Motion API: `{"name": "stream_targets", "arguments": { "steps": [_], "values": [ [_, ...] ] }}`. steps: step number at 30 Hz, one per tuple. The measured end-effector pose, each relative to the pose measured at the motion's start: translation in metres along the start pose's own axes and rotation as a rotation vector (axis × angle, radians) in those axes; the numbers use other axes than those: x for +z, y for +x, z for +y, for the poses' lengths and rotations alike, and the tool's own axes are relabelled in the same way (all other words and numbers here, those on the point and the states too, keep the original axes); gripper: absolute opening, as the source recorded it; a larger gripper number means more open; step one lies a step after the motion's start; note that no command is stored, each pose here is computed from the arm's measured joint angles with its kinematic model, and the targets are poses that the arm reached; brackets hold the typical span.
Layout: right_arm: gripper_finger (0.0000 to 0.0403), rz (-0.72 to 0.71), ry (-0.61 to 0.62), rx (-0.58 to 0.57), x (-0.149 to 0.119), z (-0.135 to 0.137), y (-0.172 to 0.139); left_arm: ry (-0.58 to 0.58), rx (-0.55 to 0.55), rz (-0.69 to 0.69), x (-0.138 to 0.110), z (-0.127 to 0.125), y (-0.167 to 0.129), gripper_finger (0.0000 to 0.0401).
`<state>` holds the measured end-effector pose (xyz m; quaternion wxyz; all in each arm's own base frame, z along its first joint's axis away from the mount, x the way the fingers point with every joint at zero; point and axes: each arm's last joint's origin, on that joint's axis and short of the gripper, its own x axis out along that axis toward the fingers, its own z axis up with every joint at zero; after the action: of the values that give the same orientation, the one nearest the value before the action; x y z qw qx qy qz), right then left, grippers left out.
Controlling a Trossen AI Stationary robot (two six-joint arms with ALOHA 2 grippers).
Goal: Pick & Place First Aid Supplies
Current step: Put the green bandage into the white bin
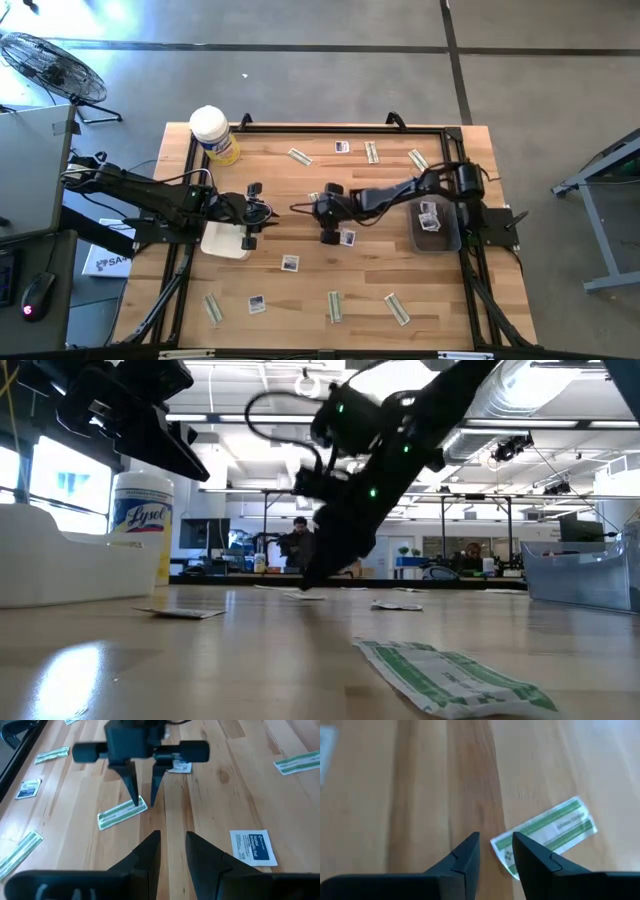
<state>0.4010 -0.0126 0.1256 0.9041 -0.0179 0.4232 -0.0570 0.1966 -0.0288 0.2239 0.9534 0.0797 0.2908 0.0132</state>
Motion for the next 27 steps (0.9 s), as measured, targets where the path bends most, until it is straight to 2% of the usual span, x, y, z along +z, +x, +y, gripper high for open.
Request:
{"name": "stream_targets", "arguments": {
  "steps": [4, 9, 16, 23, 27],
  "values": [
    [0.0107, 0.002, -0.015, 0.059, -0.004, -0.007, 0.008, 0.000, 0.000, 0.000, 0.000, 0.000, 0.000, 0.0088],
    [0.0094, 0.014, -0.031, 0.068, -0.008, -0.013, 0.016, 0.001, 0.000, 0.000, 0.000, 0.000, 0.000, 0.0088],
    [0.0056, 0.017, 0.009, 0.060, -0.015, -0.022, 0.030, 0.001, 0.000, -0.007, 0.001, 0.000, 0.000, 0.0088],
    [0.0007, -0.056, 0.062, 0.061, -0.009, -0.023, 0.031, 0.001, 0.000, -0.008, 0.001, 0.000, 0.000, 0.0088],
    [0.0005, -0.103, 0.093, 0.070, -0.005, -0.020, 0.031, 0.001, 0.000, -0.008, 0.001, 0.000, 0.000, 0.0088]
  ]
}}
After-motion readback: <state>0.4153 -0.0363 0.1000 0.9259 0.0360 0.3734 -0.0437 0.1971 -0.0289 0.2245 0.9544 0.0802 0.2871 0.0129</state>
